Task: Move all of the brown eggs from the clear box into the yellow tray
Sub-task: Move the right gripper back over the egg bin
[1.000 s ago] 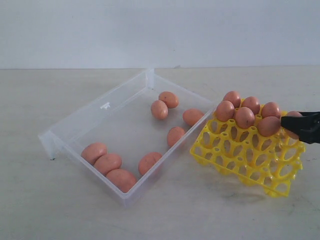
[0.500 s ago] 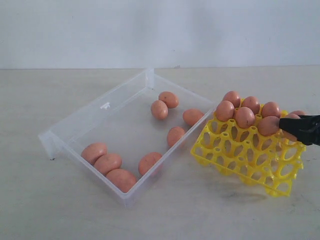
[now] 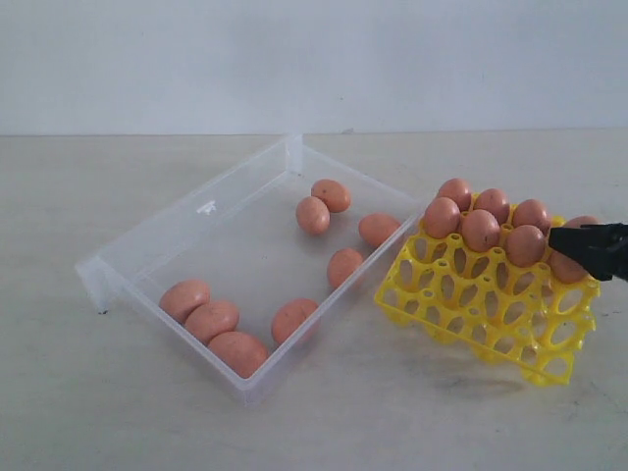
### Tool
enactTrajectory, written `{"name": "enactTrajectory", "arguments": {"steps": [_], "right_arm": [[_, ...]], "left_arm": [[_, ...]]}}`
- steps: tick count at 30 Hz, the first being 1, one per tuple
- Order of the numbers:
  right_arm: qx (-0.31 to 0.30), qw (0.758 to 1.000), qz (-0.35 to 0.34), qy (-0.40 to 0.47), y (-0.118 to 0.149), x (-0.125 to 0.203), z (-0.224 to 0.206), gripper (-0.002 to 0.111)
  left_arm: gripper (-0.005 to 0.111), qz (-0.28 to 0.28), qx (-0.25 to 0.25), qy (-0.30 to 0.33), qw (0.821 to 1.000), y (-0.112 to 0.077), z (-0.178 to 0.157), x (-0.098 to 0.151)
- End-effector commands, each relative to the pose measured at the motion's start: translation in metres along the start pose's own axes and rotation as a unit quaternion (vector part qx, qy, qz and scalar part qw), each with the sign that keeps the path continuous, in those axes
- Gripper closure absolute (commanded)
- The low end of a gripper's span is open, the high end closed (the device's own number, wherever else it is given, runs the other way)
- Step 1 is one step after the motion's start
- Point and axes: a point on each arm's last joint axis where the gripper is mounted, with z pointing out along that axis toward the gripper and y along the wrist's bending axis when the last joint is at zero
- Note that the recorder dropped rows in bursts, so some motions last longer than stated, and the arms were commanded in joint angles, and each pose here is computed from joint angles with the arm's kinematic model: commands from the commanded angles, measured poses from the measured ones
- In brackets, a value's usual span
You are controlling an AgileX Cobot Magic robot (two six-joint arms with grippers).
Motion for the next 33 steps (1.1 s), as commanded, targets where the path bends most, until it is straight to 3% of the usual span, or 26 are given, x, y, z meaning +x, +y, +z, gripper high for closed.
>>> {"name": "enactTrajectory", "arguments": {"steps": [1, 4, 8, 10, 12, 13, 16, 18, 20, 22, 24, 26, 28, 30, 32, 33], "right_arm": [[-0.009, 1.000, 0.005, -0.016, 0.002, -0.003, 0.001, 0.058], [-0.052, 0.995, 0.011, -0.085, 0.009, -0.016, -0.001, 0.058], [-0.065, 0.990, 0.067, -0.106, 0.016, -0.029, -0.002, 0.061], [-0.084, 0.989, 0.061, -0.107, 0.028, -0.038, -0.002, 0.077], [-0.108, 0.988, 0.030, -0.107, 0.044, -0.047, 0.000, 0.104], [-0.123, 0.986, 0.015, -0.108, 0.055, -0.052, 0.001, 0.108], [-0.195, 0.974, -0.057, -0.102, 0.097, -0.071, 0.011, 0.109], [-0.263, 0.953, -0.122, -0.088, 0.137, -0.085, 0.018, 0.109], [-0.272, 0.941, -0.199, -0.029, 0.172, -0.091, 0.030, 0.109], [-0.222, 0.930, -0.291, 0.043, 0.210, -0.095, 0.044, 0.109], [-0.100, 0.929, -0.346, 0.084, 0.235, -0.101, 0.058, 0.109], [0.021, 0.928, -0.369, 0.038, 0.279, -0.113, 0.069, 0.109], [0.008, 0.921, -0.389, 0.010, 0.310, -0.119, 0.072, 0.109], [-0.039, 0.943, -0.331, 0.001, 0.336, -0.126, 0.082, 0.109], [-0.026, 0.971, -0.238, 0.015, 0.340, -0.129, 0.102, 0.109], [-0.011, 0.968, -0.250, 0.021, 0.338, -0.129, 0.107, 0.109]], "left_arm": [[0.103, 0.000, 0.002, -0.003, 1.000, 0.000, 0.000, 0.000], [0.103, 0.000, 0.002, -0.003, 1.000, 0.000, 0.000, 0.000], [0.103, 0.000, 0.002, -0.003, 1.000, 0.000, 0.000, 0.000], [0.103, 0.000, 0.002, -0.003, 1.000, 0.000, 0.000, 0.000], [0.103, 0.000, 0.002, -0.003, 1.000, 0.000, 0.000, 0.000], [0.103, 0.000, 0.002, -0.003, 1.000, 0.000, 0.000, 0.000], [0.103, 0.000, 0.002, -0.003, 1.000, 0.000, 0.000, 0.000], [0.103, 0.000, 0.002, -0.003, 1.000, 0.000, 0.000, 0.000], [0.103, 0.000, 0.002, -0.003, 1.000, 0.000, 0.000, 0.000], [0.103, 0.000, 0.002, -0.003, 1.000, 0.000, 0.000, 0.000], [0.103, 0.000, 0.002, -0.003, 1.000, 0.000, 0.000, 0.000], [0.103, 0.000, 0.002, -0.003, 1.000, 0.000, 0.000, 0.000], [0.103, 0.000, 0.002, -0.003, 1.000, 0.000, 0.000, 0.000], [0.103, 0.000, 0.002, -0.003, 1.000, 0.000, 0.000, 0.000], [0.103, 0.000, 0.002, -0.003, 1.000, 0.000, 0.000, 0.000], [0.103, 0.000, 0.002, -0.003, 1.000, 0.000, 0.000, 0.000]]}}
